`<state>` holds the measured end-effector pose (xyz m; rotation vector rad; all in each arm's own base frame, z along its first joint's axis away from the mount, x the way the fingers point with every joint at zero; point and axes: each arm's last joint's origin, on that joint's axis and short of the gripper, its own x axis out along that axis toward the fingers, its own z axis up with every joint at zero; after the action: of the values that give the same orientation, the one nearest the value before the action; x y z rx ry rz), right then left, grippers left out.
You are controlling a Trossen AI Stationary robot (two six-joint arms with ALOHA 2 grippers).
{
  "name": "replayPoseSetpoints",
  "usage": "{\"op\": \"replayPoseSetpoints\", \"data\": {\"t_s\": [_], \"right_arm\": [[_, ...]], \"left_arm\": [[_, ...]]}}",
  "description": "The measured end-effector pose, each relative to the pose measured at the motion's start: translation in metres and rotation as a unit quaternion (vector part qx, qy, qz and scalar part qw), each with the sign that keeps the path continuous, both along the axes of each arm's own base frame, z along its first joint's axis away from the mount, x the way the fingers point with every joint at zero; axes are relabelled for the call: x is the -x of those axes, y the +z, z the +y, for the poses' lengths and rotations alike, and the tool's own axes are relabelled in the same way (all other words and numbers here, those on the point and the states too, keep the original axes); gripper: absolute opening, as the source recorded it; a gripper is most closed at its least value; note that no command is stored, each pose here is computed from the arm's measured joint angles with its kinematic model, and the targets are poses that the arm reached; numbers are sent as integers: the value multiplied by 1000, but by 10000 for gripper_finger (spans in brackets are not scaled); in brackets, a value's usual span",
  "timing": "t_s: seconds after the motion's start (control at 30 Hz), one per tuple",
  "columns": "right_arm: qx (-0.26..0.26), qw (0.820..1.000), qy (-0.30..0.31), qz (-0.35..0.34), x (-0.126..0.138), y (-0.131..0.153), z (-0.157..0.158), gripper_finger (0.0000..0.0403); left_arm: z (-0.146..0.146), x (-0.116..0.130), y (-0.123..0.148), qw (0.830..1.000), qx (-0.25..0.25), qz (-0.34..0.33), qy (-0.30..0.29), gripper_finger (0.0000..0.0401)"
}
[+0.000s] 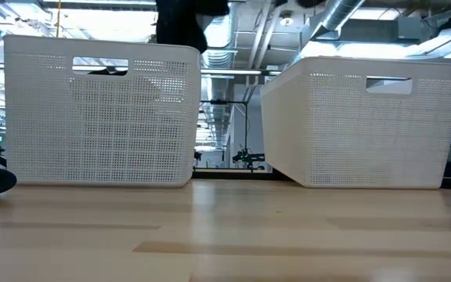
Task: Sort clothes
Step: Put the blue clothes into the left bin
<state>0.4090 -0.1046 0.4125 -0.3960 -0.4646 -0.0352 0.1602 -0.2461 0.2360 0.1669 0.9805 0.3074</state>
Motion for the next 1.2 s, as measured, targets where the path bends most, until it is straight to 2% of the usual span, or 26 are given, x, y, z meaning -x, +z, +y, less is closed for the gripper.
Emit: {"op": "replayPoseSetpoints", "data": {"t_s": [0.13,0.33,0.53,0.73,0.93,1.2], "right_arm": [[-2,1000,-5,5,-23,-7,-20,30],[-39,999,-13,15,-50,-24,-57,26],[-104,991,-33,80,-69,-62,-100,31],[-185,970,-51,150,-76,-107,-133,37],[-236,946,-61,215,-77,-131,-143,50],[-240,926,-66,283,-80,-145,-134,55]], "left_arm": [[0,0,-2,1000,0,-5,0,188],[-1,-1,-2,1000,3,-15,0,188],[-1,-1,-2,1000,4,-16,0,188],[-3,0,-2,1000,6,-17,-3,188],[-3,0,-2,1000,6,-17,-4,188],[-3,0,-2,1000,5,-16,-5,188]]}}
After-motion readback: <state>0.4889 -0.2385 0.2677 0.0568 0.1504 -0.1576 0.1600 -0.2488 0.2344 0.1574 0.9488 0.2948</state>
